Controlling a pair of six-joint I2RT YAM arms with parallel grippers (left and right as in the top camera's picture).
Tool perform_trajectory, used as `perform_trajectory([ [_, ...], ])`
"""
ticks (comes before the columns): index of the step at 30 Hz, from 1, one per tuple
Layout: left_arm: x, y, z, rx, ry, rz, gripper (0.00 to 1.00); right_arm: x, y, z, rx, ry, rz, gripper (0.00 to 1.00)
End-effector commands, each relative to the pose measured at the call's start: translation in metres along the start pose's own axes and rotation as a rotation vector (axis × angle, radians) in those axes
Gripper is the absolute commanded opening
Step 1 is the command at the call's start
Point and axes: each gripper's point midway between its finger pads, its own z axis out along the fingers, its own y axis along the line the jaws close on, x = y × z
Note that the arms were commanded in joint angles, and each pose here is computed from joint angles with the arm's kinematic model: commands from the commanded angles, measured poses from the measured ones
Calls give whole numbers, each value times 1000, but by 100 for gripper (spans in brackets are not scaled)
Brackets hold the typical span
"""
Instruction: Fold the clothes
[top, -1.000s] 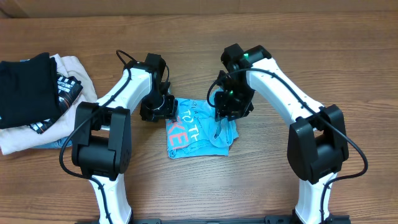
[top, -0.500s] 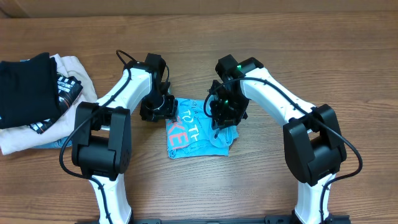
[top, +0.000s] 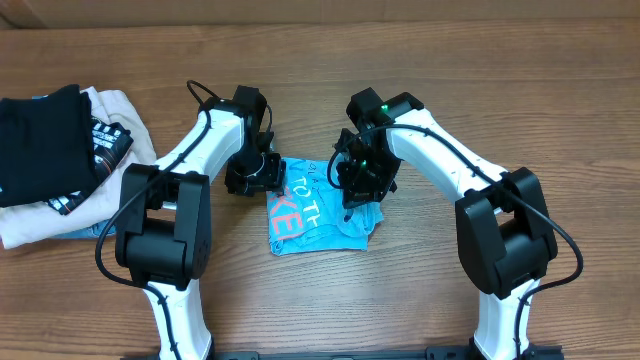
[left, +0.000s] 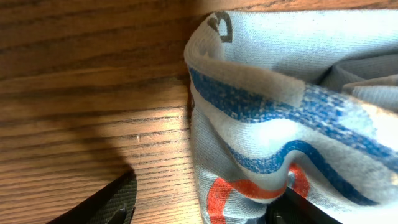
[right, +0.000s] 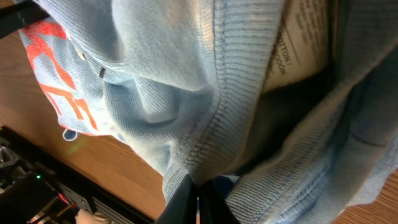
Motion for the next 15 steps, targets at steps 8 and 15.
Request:
perform_trajectory([
  [8, 10, 27, 16, -103, 42, -37, 67, 16, -77, -29, 331, -1, 201, 4],
  [15, 11, 27, 16, -103, 47, -38, 67, 24, -72, -27, 327, 37, 158, 5],
])
